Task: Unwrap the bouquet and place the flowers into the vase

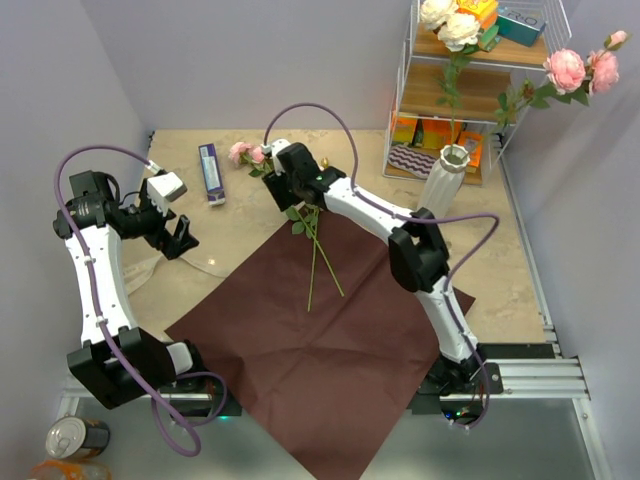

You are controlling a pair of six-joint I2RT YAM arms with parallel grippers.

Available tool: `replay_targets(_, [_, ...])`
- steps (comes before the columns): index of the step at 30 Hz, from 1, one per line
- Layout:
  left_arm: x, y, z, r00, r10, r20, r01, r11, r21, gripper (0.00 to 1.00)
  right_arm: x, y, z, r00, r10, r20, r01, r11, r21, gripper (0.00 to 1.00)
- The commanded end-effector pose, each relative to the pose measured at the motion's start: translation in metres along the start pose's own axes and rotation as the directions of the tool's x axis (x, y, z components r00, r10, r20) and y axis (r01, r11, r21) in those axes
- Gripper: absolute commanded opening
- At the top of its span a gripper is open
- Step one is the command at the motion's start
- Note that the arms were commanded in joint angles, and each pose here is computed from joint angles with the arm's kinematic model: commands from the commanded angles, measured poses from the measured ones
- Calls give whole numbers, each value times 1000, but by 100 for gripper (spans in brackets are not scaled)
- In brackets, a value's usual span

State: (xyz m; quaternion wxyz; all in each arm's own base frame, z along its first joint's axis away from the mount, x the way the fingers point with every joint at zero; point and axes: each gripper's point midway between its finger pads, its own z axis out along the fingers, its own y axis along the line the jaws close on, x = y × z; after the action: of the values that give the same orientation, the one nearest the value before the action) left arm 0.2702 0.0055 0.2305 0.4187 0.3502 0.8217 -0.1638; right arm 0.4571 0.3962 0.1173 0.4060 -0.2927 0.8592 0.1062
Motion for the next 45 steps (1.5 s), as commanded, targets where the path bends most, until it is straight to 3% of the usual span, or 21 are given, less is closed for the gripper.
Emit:
replay_targets(1, [-5, 3, -2, 1000, 21, 21, -21, 1000, 0, 99, -31, 7, 6, 997, -72, 31, 74, 995, -60, 66])
replay_targets(7, [-2, 7, 0, 1000, 25, 12, -25, 1000, -3, 99, -29, -1, 45, 999, -18, 48, 21, 999, -49, 70])
replay_targets(13, [7, 11, 0, 1000, 27, -15, -27, 1000, -16, 99, 0, 1, 73, 1000, 14, -10, -14, 998, -57, 68])
replay_targets(24, [7, 11, 2, 1000, 11, -3, -11, 1000, -7, 99, 13, 6, 86, 999, 43, -12, -44, 996, -75, 46])
replay_targets(27, [10, 10, 3, 1000, 7, -9, -7, 1000, -6, 99, 3, 7, 87, 998, 57, 19, -55, 995, -78, 32])
replay_targets(28, [10, 10, 3, 1000, 5, -10, -5, 1000, -7, 99, -2, 7, 86, 998, 61, 34, -58, 995, -78, 20])
replay_targets(29, [10, 9, 2, 1000, 5, -10, -5, 1000, -5, 99, -3, 7, 86, 997, 68, 37, -65, 995, -75, 14])
replay_targets(31, [8, 8, 1, 1000, 9, -9, -9, 1000, -7, 100, -12, 7, 82, 995, 76, 66, -71, 994, -77, 0])
replay_targets(38, [6, 4, -2, 1000, 13, -5, -13, 1000, -7, 99, -56, 6, 42, 979, 97, 178, -79, 991, -106, 0])
replay_targets(44, [1, 0, -6, 1000, 23, 9, -23, 1000, -11, 99, -118, 2, -34, 932, 106, 348, -65, 990, -127, 0])
replay_targets(45, [-1, -1, -6, 1000, 25, 14, -24, 1000, -10, 99, -141, -1, -62, 903, 113, 414, -64, 989, -130, 0])
